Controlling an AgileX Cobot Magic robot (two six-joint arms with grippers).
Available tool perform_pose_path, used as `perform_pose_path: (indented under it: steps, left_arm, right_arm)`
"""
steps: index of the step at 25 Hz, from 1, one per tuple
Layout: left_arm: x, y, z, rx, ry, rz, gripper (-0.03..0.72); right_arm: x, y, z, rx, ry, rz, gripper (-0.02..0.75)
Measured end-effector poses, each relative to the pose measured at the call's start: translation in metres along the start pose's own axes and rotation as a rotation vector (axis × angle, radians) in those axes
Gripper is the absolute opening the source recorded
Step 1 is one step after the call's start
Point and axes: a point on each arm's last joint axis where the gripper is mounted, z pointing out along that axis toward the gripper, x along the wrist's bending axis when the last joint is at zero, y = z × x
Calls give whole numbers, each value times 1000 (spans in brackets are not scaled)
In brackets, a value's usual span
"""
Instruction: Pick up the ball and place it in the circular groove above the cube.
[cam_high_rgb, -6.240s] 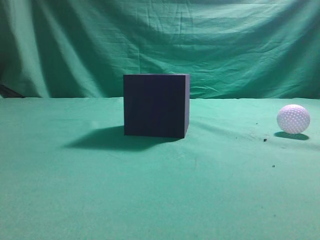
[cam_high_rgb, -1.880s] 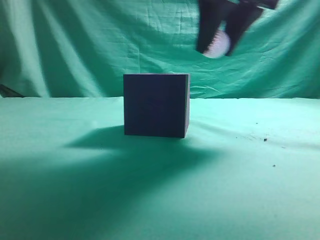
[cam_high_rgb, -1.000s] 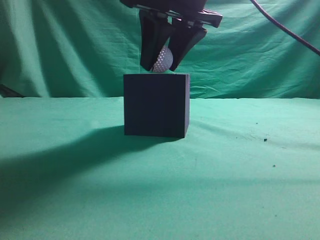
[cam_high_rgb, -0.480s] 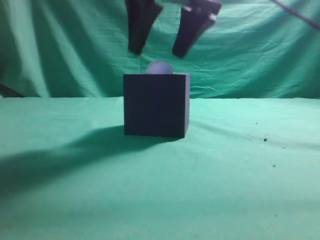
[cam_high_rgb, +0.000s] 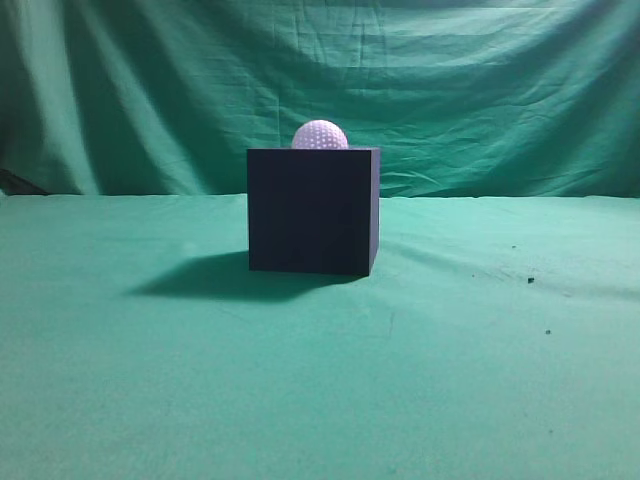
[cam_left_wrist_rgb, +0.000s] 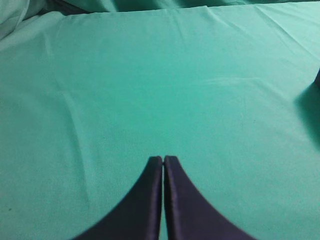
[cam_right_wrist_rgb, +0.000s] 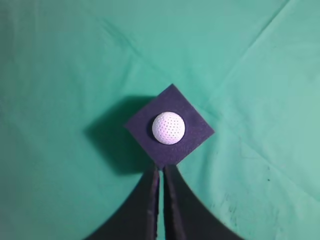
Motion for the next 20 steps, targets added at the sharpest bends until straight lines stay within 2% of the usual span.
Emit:
perform_pose_path:
  steps: [5,9,11,20]
  left_arm:
    - [0,0,0,0,0,0,0]
    - [0,0,0,0,0,0,0]
    - [0,0,0,0,0,0,0]
    - [0,0,0,0,0,0,0]
  right_arm:
    - [7,-23,-52,-93,-12,49,0]
    - [10,-60,-73,-96,-28,68,0]
    - [11,-80,-76,-104,-36,79,0]
    - [15,-160,-70,-346,-42,104,0]
